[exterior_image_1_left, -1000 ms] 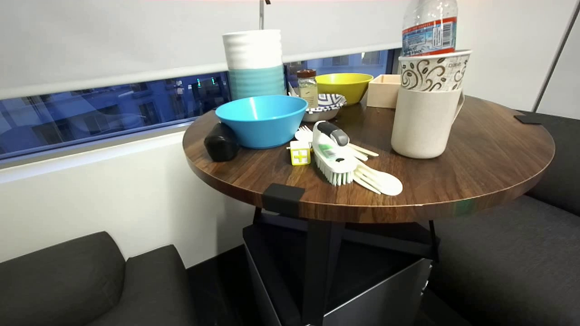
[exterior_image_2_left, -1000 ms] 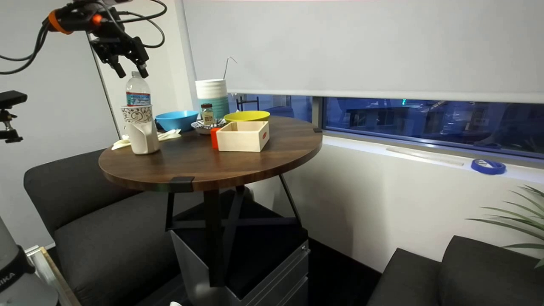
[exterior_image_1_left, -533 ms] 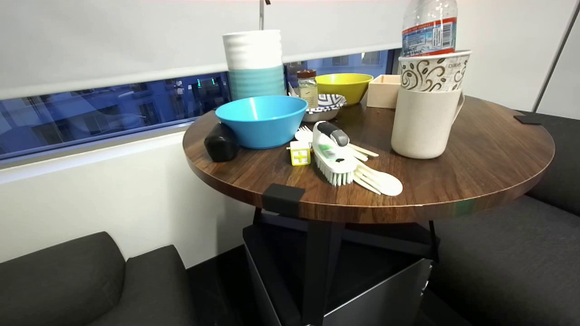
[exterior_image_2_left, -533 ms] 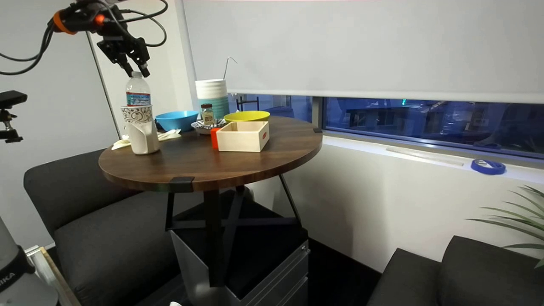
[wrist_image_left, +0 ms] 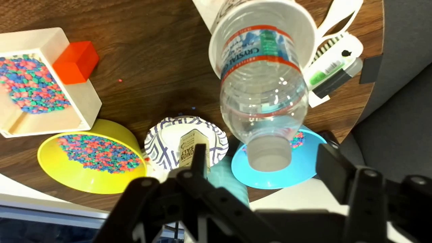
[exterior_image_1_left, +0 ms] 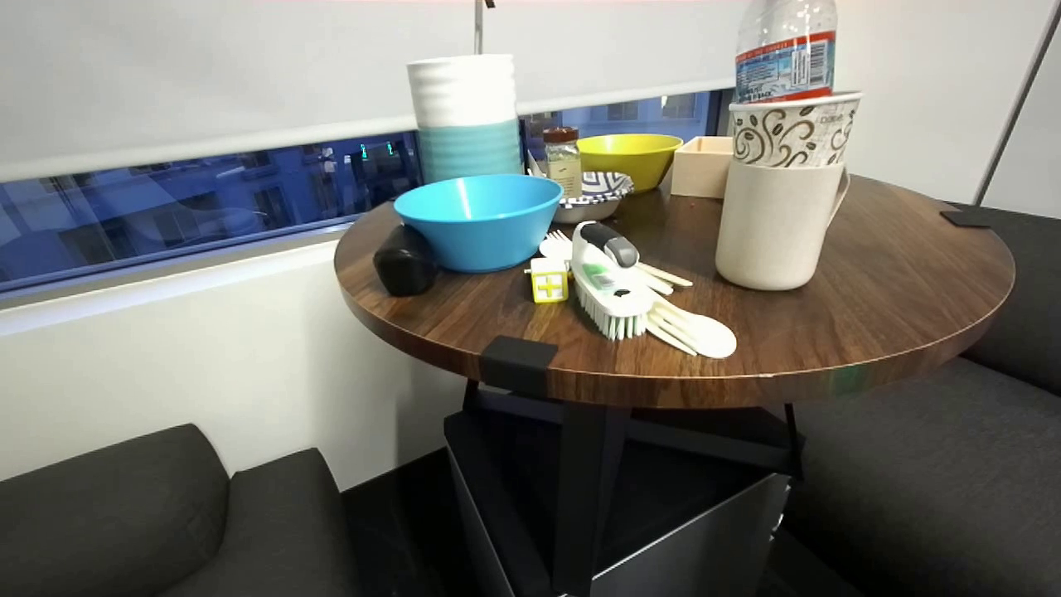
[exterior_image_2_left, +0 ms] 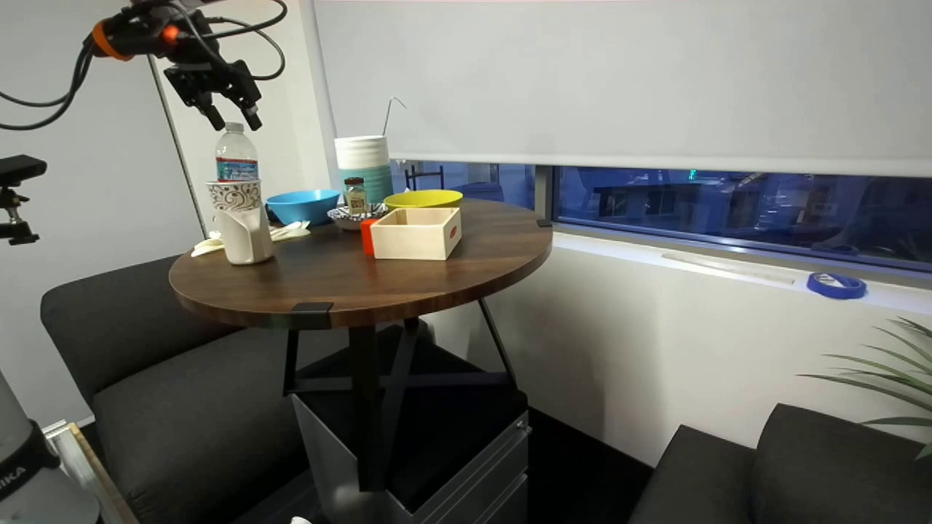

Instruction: Put the bottle of water and the paper cup in the table

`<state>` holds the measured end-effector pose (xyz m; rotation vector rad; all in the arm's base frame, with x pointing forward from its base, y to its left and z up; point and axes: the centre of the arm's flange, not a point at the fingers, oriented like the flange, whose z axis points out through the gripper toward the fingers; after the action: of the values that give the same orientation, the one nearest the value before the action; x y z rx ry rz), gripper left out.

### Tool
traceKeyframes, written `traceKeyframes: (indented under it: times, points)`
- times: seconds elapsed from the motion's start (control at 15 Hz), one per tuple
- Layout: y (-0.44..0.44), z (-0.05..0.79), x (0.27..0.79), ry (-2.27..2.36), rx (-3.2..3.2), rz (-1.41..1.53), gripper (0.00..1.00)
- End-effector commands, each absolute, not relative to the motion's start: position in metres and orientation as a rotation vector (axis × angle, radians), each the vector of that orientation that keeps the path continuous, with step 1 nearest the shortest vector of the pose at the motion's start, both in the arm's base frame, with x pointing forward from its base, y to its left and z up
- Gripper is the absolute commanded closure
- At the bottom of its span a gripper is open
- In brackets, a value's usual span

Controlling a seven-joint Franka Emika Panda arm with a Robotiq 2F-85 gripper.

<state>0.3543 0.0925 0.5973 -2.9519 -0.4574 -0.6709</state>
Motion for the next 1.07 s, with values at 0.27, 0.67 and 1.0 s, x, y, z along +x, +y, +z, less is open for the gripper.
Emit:
traceKeyframes:
  times: [0.27,0.67,1.0]
  points:
    - [0.095,0.597,0.357,-0.408,-2.98,-0.671,0.61]
    - [0.094,0.599,0.357,-0.394,-2.983,-0.677,0.92]
    - [0.094,0.612,0.353,-0.403,-2.99,-0.716,0.92]
